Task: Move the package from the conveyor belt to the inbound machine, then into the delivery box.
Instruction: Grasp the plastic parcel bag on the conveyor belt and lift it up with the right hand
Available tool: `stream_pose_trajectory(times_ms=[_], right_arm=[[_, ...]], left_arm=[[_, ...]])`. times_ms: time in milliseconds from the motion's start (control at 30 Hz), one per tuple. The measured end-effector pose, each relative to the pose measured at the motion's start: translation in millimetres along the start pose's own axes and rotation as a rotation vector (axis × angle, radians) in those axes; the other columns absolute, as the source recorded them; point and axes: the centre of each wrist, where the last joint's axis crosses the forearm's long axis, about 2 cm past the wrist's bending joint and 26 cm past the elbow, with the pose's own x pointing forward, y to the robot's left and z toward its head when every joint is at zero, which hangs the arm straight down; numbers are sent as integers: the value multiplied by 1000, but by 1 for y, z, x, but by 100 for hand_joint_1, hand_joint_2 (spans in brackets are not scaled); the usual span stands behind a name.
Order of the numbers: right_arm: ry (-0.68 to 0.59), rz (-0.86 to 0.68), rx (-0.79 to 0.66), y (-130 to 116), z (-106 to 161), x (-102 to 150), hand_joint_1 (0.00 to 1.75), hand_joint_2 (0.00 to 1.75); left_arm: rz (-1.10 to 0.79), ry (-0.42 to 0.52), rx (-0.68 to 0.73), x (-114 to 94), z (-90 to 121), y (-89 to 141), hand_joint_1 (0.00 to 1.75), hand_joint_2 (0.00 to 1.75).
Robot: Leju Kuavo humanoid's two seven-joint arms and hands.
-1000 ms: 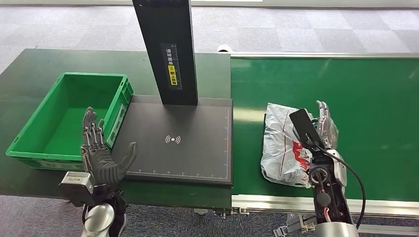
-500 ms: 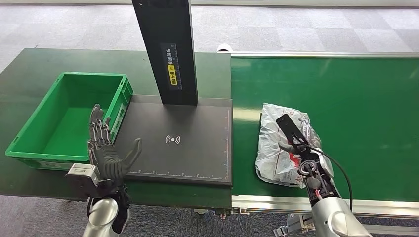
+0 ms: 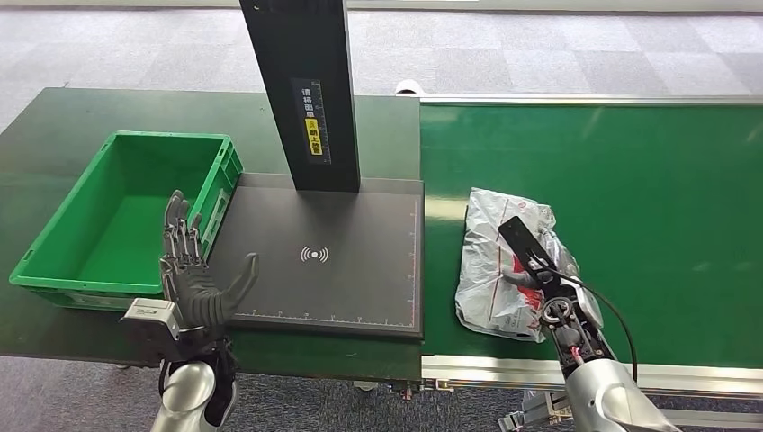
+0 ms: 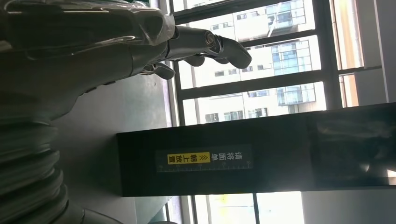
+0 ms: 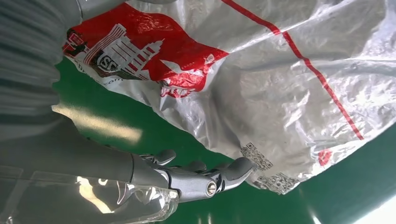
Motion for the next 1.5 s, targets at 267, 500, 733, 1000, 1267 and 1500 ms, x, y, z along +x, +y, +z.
stream_pose_trajectory(times_ms=[267,500,733,1000,1267,1500], right_arm=[[161,62,261,18,2,-9,0,175],[229,122,374,22,2,1,175,175],[231,132,358,19,1,5,175,175],[218,105,296,22,2,6,175,175],[147,68,194,27,3,7,175,175],[34,9,50,12,0,25,175,175]], left_arm=[[35,8,-22,-1,-3,-5,0,175],[54,11,-49,-3,-12,-13,0,175],[52,19,-51,-4,-10,-14,0,175],[50,19,-45,-4,-9,-12,0,175],[36,19,-24,-2,-6,-9,0,175],[9,17,23,5,5,5,0,175]])
